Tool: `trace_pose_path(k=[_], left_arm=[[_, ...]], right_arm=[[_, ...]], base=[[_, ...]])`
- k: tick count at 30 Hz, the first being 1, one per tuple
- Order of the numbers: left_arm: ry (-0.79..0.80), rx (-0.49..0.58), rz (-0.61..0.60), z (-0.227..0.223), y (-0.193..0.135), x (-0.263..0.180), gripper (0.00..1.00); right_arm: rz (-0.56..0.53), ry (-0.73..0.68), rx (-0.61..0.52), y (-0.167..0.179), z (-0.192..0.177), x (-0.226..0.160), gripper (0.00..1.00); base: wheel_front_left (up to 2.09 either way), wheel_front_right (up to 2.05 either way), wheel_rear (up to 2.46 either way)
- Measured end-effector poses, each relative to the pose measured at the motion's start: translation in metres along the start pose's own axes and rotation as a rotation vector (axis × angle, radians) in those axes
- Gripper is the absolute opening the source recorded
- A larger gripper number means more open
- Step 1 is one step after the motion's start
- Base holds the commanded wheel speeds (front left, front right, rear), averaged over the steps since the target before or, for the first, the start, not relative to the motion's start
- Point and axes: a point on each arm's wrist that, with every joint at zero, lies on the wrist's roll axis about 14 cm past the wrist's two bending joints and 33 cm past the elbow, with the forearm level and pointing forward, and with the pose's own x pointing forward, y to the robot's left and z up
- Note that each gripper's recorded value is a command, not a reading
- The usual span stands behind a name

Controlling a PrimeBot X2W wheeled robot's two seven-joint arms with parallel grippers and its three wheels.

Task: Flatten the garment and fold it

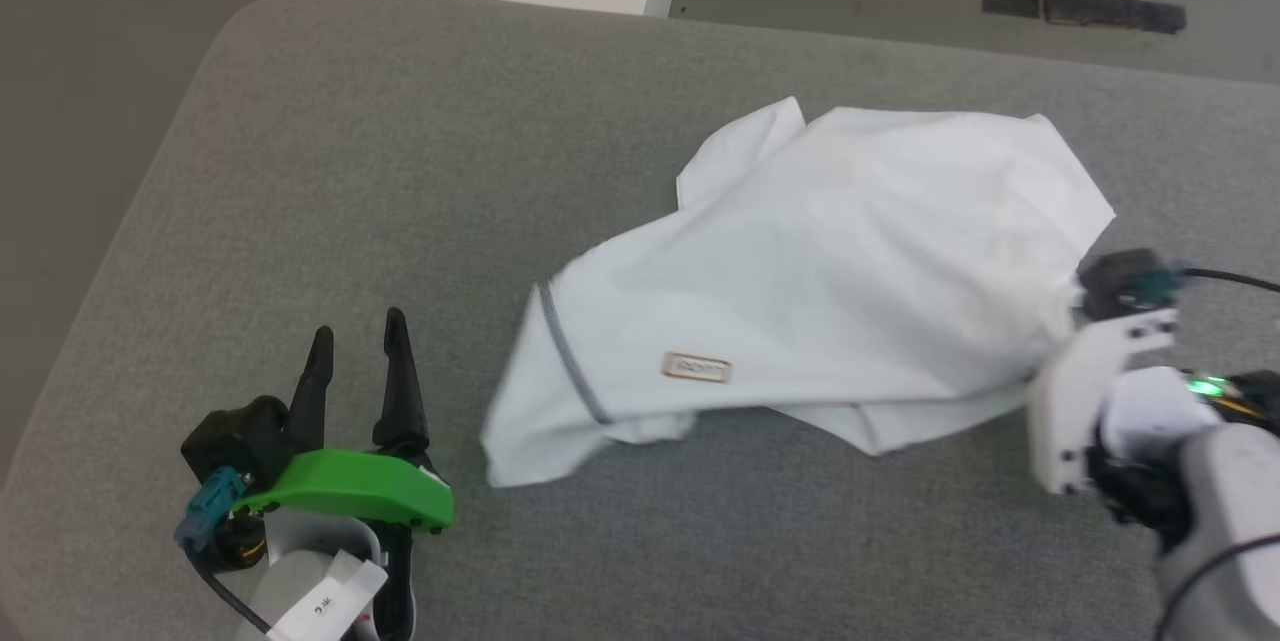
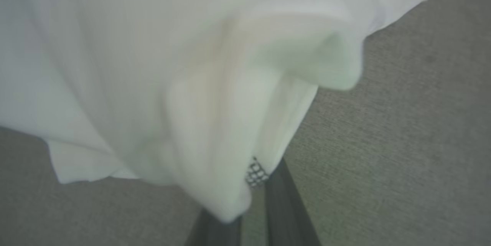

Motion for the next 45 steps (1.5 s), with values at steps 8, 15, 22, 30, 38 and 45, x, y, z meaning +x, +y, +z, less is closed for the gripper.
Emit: trace_pose_path(k=[8, 15, 22, 30, 38, 45], left_arm=[[0.001, -0.015, -0.06, -0.001, -0.017, 0.001, 1.0], [0.002, -0.028, -0.096, -0.001, -0.031, 0.002, 1.0], [0.035, -0.046, -0.132, -0.003, -0.042, -0.002, 1.0], [0.24, -0.065, -0.381, -0.016, -0.132, 0.011, 1.0], [0.662, 0.207, -0.546, -0.071, -0.206, 0.03, 1.0], [0.963, 0.439, -0.563, -0.132, -0.212, 0.02, 1.0]], right_arm=[[-0.242, -0.013, 0.17, -0.103, -0.017, -0.077, 0.0], [-0.28, 0.18, 0.33, -0.105, -0.099, -0.093, 1.0], [-0.295, -0.14, 0.393, -0.109, -0.044, -0.109, 1.0], [-0.361, -0.424, 0.425, -0.126, 0.002, -0.149, 1.0], [-0.364, -0.411, 0.424, -0.124, -0.001, -0.145, 1.0], [-0.414, -0.356, 0.457, -0.137, -0.026, -0.142, 1.0]], base=[[0.0, 0.0, 0.0], [0.0, 0.0, 0.0], [0.0, 0.0, 0.0], [0.0, 0.0, 0.0], [0.0, 0.0, 0.0], [0.0, 0.0, 0.0]])
